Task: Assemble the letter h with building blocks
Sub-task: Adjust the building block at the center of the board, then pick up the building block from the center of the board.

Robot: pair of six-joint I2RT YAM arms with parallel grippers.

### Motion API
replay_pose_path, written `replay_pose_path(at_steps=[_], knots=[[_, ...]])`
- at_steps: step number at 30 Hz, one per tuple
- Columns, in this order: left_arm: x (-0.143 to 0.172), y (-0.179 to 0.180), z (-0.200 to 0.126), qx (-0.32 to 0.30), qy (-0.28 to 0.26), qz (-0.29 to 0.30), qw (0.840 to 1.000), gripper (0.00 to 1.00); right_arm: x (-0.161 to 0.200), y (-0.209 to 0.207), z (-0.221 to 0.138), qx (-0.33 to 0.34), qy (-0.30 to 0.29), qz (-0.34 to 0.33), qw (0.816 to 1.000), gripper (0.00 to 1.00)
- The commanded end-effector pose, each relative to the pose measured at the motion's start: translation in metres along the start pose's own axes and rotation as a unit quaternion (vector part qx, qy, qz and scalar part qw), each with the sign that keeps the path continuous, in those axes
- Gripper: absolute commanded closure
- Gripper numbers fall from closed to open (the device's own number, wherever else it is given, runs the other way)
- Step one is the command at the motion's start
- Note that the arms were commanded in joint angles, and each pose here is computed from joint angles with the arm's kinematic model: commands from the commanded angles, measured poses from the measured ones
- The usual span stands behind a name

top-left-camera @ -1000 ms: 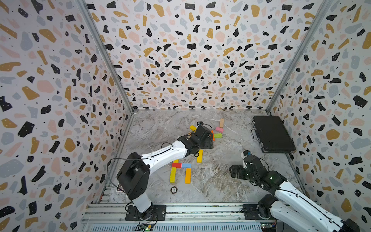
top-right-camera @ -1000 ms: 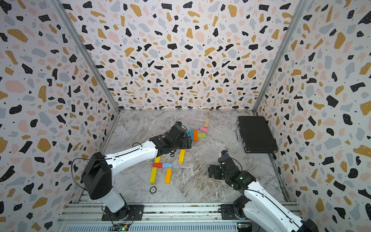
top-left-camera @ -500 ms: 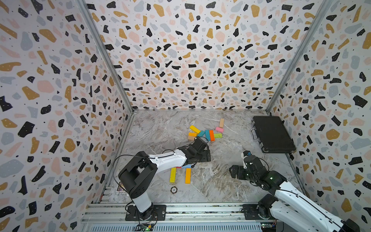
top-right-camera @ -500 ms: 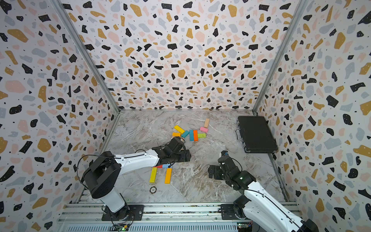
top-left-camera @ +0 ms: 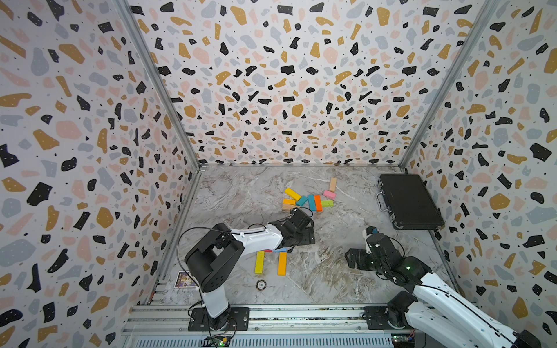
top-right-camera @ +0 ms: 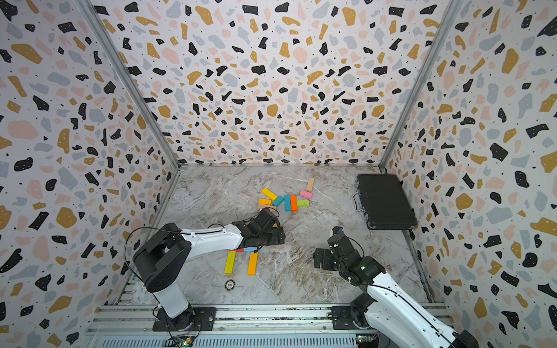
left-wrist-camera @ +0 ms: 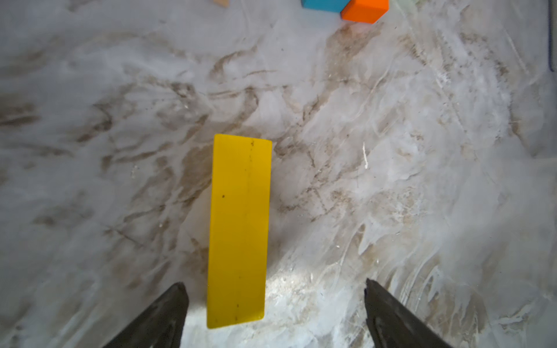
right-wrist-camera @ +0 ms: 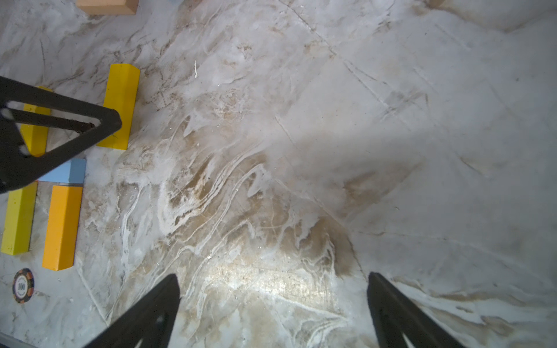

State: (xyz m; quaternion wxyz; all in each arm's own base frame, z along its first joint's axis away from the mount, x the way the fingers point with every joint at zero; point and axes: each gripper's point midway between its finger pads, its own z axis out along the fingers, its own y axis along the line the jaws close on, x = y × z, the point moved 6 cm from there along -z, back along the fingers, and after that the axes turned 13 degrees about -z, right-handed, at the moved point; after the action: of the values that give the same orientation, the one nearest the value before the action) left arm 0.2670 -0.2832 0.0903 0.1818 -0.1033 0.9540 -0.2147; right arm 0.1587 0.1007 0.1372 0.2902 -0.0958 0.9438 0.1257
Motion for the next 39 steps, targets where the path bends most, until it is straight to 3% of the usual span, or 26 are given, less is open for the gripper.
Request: replay_pose_path(at_steps=[1,16,25,30,34,39], knots=[[0.0,0.0,0.002,0.008,0.001,-0.009,1.0,0.09,-0.012,0.0,-0.012,0.007,-0.02,-0.007,1.0,0.02],[0.004,-0.003,0.004,0.034,0.011,-0.017,0.999,0.1,-0.011,-0.001,-0.012,0.013,-0.019,-0.003,1.0,0.01],[-0.009,-0.006,-0.015,0.025,-0.014,-0.012,1.0,0.07,-0.011,-0.001,-0.013,0.013,-0.017,0.001,1.0,0.01],[-0.04,-0.018,-0.066,0.054,-0.071,-0.004,0.996,0.02,-0.015,-0.002,-0.018,0.017,-0.025,0.002,1.0,0.01],[-0.065,-0.036,-0.127,0.085,-0.126,0.035,0.988,0.01,-0.022,-0.003,-0.022,0.026,-0.041,-0.002,0.999,0.01],[-0.084,-0.032,-0.194,0.114,-0.172,0.033,0.978,0.01,-0.035,0.0,-0.026,0.026,-0.064,0.001,0.998,0.0]])
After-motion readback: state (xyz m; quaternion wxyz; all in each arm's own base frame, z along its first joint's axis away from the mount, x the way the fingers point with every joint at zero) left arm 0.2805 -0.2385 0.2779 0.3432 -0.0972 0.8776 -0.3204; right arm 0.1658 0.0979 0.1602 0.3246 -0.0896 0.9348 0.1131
